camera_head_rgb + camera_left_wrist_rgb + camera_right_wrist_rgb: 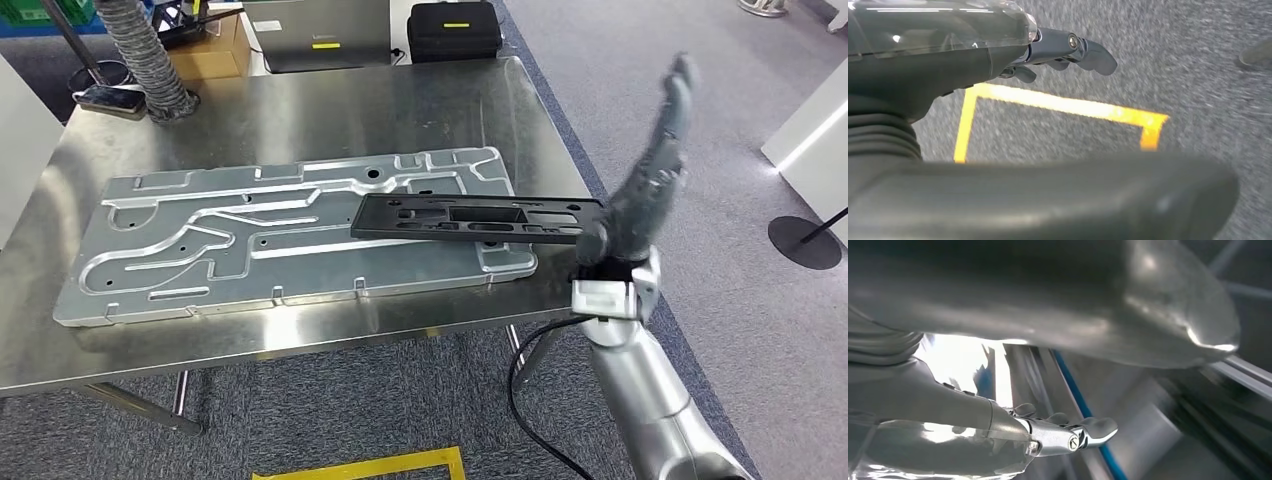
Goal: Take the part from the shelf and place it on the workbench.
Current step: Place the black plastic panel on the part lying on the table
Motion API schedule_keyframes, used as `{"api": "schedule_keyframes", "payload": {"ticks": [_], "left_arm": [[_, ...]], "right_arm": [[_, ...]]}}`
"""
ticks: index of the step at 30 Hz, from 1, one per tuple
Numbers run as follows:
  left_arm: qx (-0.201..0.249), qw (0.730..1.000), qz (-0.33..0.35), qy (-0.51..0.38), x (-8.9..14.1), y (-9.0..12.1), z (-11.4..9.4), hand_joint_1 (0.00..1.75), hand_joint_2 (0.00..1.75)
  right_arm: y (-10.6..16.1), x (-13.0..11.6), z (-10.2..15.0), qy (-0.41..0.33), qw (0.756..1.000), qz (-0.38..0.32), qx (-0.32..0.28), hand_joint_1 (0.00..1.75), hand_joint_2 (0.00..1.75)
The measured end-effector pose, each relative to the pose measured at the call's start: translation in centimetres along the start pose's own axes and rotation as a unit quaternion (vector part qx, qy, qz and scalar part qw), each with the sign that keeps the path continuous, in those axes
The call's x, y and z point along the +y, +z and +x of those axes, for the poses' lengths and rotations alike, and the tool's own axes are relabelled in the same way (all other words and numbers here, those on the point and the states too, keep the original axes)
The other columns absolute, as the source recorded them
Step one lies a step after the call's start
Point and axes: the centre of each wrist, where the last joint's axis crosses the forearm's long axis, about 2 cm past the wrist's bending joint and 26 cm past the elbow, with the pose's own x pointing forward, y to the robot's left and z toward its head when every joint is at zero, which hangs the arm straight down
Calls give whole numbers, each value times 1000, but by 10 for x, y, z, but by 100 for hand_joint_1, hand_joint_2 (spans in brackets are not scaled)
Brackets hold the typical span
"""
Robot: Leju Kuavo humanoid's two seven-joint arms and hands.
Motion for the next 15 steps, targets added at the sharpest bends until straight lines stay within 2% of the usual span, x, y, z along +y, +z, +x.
{"api": "schedule_keyframes", "payload": {"ticks": [2,5,7,11,15], "left_arm": [[0,1000,-4,18,-2,1,-2,0,0],[6,999,-6,32,-3,4,-7,0,0],[7,999,-7,37,-4,4,-9,0,0],[8,999,-12,41,-4,5,-9,0,0],[11,999,-11,43,-3,6,-12,0,0]], "right_arm": [[21,-30,3,71,997,0,-1,0,0],[69,-80,-1,142,988,5,66,0,0],[93,-104,1,192,977,22,94,0,0],[157,-146,9,289,938,91,171,0,0],[221,-182,21,351,887,136,267,0,0]]}}
